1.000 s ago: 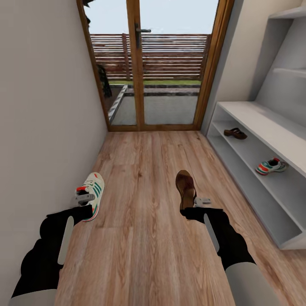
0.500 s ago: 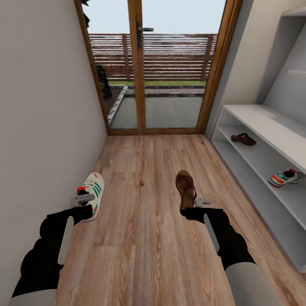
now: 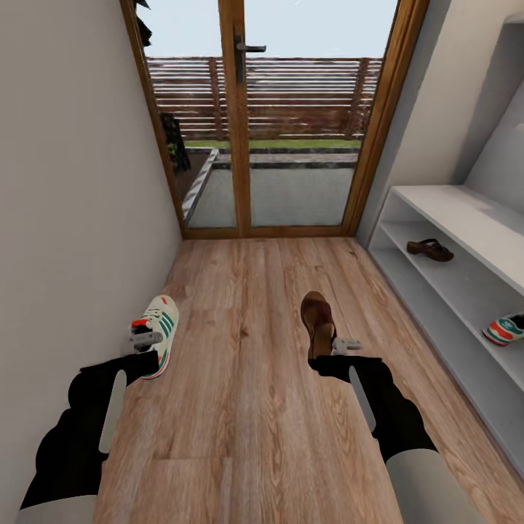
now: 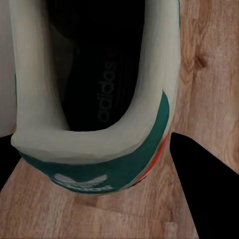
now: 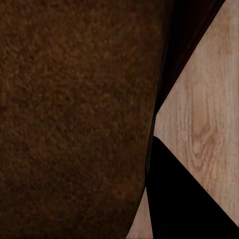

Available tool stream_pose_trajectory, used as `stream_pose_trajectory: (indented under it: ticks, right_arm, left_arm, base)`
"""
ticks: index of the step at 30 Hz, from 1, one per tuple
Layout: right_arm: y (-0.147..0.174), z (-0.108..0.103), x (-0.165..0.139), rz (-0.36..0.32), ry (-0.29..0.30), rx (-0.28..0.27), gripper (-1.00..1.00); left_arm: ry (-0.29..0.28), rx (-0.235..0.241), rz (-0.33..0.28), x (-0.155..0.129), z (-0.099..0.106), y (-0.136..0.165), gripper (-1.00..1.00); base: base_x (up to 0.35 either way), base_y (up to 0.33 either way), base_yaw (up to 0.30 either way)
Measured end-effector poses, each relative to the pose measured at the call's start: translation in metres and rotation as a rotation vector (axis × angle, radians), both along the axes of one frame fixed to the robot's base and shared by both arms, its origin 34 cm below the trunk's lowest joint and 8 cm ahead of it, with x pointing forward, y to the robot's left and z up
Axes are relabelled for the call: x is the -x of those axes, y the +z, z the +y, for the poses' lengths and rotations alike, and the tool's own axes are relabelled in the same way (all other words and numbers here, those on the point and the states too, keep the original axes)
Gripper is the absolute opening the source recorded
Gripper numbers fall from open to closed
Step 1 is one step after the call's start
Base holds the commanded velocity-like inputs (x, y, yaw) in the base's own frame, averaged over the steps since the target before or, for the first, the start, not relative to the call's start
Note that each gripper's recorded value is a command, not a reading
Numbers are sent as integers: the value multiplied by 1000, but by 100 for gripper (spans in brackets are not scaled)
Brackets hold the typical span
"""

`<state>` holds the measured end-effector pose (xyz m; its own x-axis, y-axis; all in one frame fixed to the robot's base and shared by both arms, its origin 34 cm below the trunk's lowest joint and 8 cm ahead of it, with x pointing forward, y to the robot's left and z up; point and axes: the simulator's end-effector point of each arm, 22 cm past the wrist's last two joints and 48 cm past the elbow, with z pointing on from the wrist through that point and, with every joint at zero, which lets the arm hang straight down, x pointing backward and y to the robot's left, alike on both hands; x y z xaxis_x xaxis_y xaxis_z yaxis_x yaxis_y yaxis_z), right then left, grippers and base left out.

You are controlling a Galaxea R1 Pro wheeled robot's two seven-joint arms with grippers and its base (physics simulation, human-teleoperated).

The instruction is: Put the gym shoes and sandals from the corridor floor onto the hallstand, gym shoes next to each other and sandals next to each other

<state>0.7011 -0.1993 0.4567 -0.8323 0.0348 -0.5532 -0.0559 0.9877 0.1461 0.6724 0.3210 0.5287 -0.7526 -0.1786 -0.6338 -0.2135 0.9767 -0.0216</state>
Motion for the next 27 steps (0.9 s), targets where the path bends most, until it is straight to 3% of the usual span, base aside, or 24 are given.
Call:
stream_pose_trajectory:
  ticks: [27]
  right_arm:
    - [0,1,0,0,1,-2,-100]
  left_arm:
    - [0,0,1,1,0,-1,-100]
  base:
    - [339,0,0]
